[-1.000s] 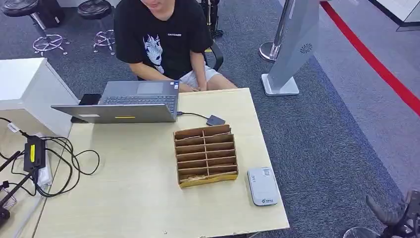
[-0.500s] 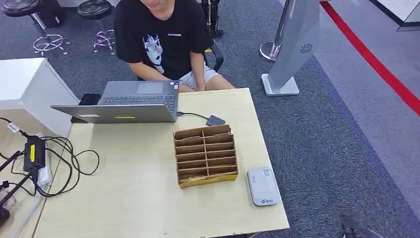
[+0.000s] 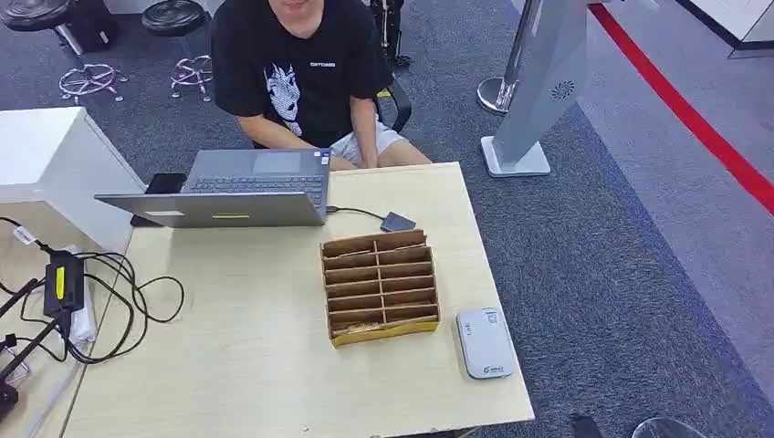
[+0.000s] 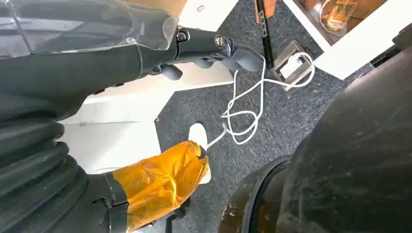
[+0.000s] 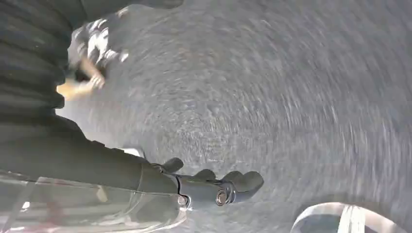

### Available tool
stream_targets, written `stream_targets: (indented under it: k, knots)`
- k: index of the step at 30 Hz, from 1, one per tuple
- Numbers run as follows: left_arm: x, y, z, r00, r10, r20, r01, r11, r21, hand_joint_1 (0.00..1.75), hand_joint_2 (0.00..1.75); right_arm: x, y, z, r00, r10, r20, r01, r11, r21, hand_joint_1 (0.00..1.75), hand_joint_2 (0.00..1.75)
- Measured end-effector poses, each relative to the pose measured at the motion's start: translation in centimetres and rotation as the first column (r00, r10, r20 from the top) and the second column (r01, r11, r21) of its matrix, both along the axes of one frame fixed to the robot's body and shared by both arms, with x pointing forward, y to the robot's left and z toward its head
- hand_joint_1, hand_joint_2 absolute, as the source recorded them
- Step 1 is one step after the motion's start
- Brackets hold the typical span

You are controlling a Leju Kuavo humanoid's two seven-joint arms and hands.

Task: Pass the card to the sensor for recognition and then transmit it.

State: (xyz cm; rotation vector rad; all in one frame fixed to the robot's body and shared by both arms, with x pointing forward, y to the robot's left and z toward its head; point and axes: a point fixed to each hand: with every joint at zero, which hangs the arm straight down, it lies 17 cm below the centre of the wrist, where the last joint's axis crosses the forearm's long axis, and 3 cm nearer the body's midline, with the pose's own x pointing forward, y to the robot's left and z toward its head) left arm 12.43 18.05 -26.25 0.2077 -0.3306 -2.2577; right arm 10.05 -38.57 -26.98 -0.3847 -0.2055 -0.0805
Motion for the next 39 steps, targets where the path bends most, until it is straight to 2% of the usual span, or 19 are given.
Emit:
stream_targets:
  k: [2, 4, 9, 11, 13, 14, 15, 18, 20, 22, 24, 26, 28, 30, 32, 34, 35, 36, 39]
  knots:
    - [0.0, 0.0, 0.0, 1.000, -0.001, -0.001, 0.001, 1.000, 0.002, 0.00, 1.75, -0.4, 1.0, -0.3, 1.000, -0.021, -0.008, 0.022, 0.997, 0.072, 0.00, 1.75]
    - [-0.1, 0.0, 0.0, 1.000, -0.002, -0.004, 0.002, 1.000, 0.004, 0.00, 1.75, -0.9, 2.0, -0.5, 0.998, 0.040, -0.039, -0.035, 0.993, 0.117, 0.00, 1.75]
    - [-0.1, 0.0, 0.0, 1.000, -0.002, -0.005, 0.002, 1.000, 0.004, 0.00, 1.75, -1.2, 2.9, -0.7, 0.997, 0.062, -0.053, -0.054, 0.989, 0.138, 0.00, 1.75]
    - [-0.2, 0.1, 0.0, 1.000, -0.006, -0.013, 0.006, 1.000, 0.005, 0.00, 1.75, -2.1, 4.9, -0.9, 0.979, 0.180, -0.098, -0.155, 0.963, 0.221, 0.00, 1.75]
    - [-0.2, 0.0, 0.0, 1.000, -0.023, -0.021, 0.023, 1.000, 0.000, 0.00, 1.75, -3.5, 7.9, -0.9, 0.936, 0.330, -0.126, -0.269, 0.897, 0.352, 0.00, 1.75]
    - [-0.2, 0.1, 0.0, 0.999, -0.027, -0.023, 0.027, 1.000, 0.001, 0.00, 1.75, -3.9, 8.4, -0.8, 0.926, 0.354, -0.131, -0.286, 0.884, 0.370, 0.00, 1.75]
    - [-0.2, 0.2, 0.0, 0.999, -0.029, -0.023, 0.029, 1.000, 0.004, 0.00, 1.75, -3.8, 8.4, -0.9, 0.929, 0.347, -0.132, -0.284, 0.893, 0.349, 0.00, 1.75]
    - [-0.1, 0.4, 0.0, 1.000, -0.022, -0.014, 0.022, 1.000, 0.015, 0.00, 1.75, -2.2, 4.6, -1.0, 0.967, 0.230, -0.108, -0.214, 0.966, 0.143, 0.00, 1.75]
    - [-0.1, 0.4, 0.0, 1.000, -0.014, -0.013, 0.015, 1.000, 0.016, 0.00, 1.75, -1.6, 4.1, -0.8, 0.975, 0.204, -0.083, -0.192, 0.973, 0.129, 0.00, 1.75]
    - [-1.1, -0.1, -0.1, 0.997, 0.050, -0.063, -0.052, 0.998, -0.024, 0.00, 1.75, -1.8, 5.2, -0.9, 0.959, 0.269, -0.085, -0.249, 0.950, 0.187, 0.00, 1.75]
    - [-1.8, -2.3, 0.0, 0.982, 0.158, -0.099, -0.173, 0.969, -0.175, 0.00, 1.75, -2.4, 7.1, -1.0, 0.943, 0.321, -0.085, -0.289, 0.920, 0.266, 0.00, 1.75]
    - [-0.5, -3.4, 0.6, 0.950, 0.299, -0.088, -0.312, 0.902, -0.299, 0.00, 1.75, -3.1, 7.8, -1.1, 0.947, 0.307, -0.098, -0.272, 0.925, 0.267, 0.00, 1.75]
    - [0.1, -2.3, 0.4, 0.914, 0.391, -0.104, -0.404, 0.871, -0.278, 0.00, 1.75, -3.0, 7.6, -1.2, 0.951, 0.294, -0.100, -0.265, 0.935, 0.236, 0.00, 1.75]
    - [-1.1, -0.4, -0.2, 0.921, 0.370, -0.119, -0.385, 0.910, -0.151, 0.00, 1.75, -2.7, 7.1, -1.1, 0.947, 0.306, -0.095, -0.280, 0.936, 0.214, 0.00, 1.75]
    - [-3.2, 1.4, -0.7, 0.953, 0.269, -0.136, -0.274, 0.961, -0.020, 0.00, 1.75, -2.5, 7.3, -1.1, 0.938, 0.334, -0.095, -0.308, 0.926, 0.220, 0.00, 1.75]
    - [-2.2, 1.7, -0.4, 0.989, 0.090, -0.117, -0.089, 0.996, 0.021, 0.00, 1.75, -2.7, 7.5, -1.1, 0.930, 0.352, -0.105, -0.320, 0.918, 0.234, 0.00, 1.75]
    - [-1.7, 1.5, -0.3, 0.994, 0.035, -0.103, -0.032, 0.999, 0.029, 0.00, 1.75, -2.4, 7.6, -1.1, 0.930, 0.355, -0.102, -0.323, 0.916, 0.238, 0.00, 1.75]
    - [-1.6, 1.0, -0.3, 0.995, 0.042, -0.092, -0.041, 0.999, 0.012, 0.00, 1.75, -2.3, 7.9, -1.0, 0.929, 0.355, -0.100, -0.323, 0.915, 0.243, 0.00, 1.75]
    - [-2.9, 0.2, -0.6, 0.979, 0.172, -0.106, -0.179, 0.982, -0.063, 0.00, 1.75, -2.9, 8.3, -1.1, 0.933, 0.344, -0.106, -0.310, 0.917, 0.253, 0.00, 1.75]
